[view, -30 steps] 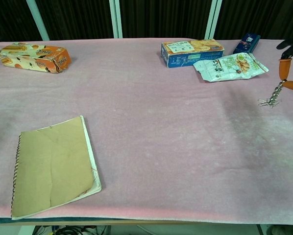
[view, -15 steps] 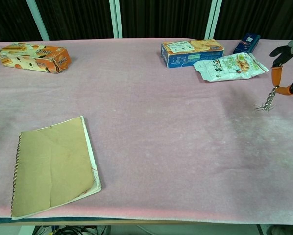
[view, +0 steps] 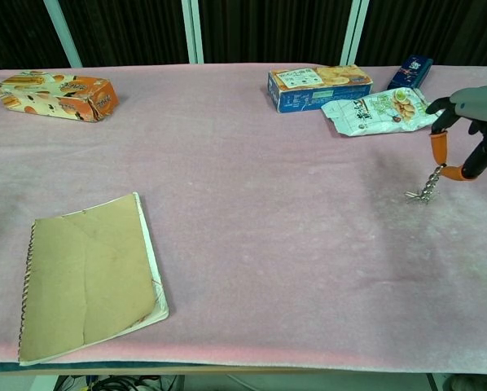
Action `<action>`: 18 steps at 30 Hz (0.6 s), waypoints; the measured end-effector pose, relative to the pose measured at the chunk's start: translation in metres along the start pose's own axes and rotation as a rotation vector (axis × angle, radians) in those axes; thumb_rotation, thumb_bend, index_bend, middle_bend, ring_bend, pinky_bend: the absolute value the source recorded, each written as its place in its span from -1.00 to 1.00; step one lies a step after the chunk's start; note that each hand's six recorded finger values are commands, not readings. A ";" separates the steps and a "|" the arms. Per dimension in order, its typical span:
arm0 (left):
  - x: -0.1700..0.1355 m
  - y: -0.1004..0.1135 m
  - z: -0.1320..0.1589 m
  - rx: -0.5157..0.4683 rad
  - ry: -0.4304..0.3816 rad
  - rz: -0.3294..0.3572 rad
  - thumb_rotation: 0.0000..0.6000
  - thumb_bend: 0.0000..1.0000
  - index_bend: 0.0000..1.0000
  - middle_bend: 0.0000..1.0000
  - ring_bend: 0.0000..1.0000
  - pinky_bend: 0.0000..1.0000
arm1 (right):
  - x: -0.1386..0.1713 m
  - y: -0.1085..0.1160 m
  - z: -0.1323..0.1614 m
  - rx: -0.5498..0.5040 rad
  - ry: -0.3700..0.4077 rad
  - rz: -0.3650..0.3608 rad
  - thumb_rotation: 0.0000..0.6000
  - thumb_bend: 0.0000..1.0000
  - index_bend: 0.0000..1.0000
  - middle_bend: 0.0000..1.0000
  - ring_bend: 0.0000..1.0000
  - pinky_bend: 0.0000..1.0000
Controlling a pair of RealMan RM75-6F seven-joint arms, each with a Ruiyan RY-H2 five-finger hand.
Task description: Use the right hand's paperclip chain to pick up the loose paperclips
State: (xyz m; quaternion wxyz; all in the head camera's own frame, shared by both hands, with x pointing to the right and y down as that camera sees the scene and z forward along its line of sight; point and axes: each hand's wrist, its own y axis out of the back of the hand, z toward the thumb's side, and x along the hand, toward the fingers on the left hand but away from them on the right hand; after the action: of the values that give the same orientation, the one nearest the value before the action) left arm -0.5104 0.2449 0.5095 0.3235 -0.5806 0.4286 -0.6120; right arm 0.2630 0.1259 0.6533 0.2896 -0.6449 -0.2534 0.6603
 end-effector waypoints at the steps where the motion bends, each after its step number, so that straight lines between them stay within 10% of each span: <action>1: 0.000 0.000 0.000 -0.001 0.000 -0.001 1.00 -0.55 -0.94 -1.00 -1.00 -1.00 | 0.000 -0.001 0.002 0.001 0.003 0.002 1.00 -0.36 0.15 -1.00 -0.99 -0.63; 18: 0.000 0.001 -0.001 -0.005 -0.001 0.000 1.00 -0.55 -0.94 -1.00 -1.00 -1.00 | 0.001 -0.016 0.033 -0.016 0.057 0.028 1.00 -0.36 0.15 -1.00 -0.99 -0.63</action>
State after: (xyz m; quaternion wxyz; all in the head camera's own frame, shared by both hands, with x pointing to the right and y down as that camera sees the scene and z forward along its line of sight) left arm -0.5119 0.2443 0.5084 0.3221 -0.5818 0.4301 -0.6106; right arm 0.2311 0.1386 0.6652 0.2822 -0.6691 -0.2413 0.6438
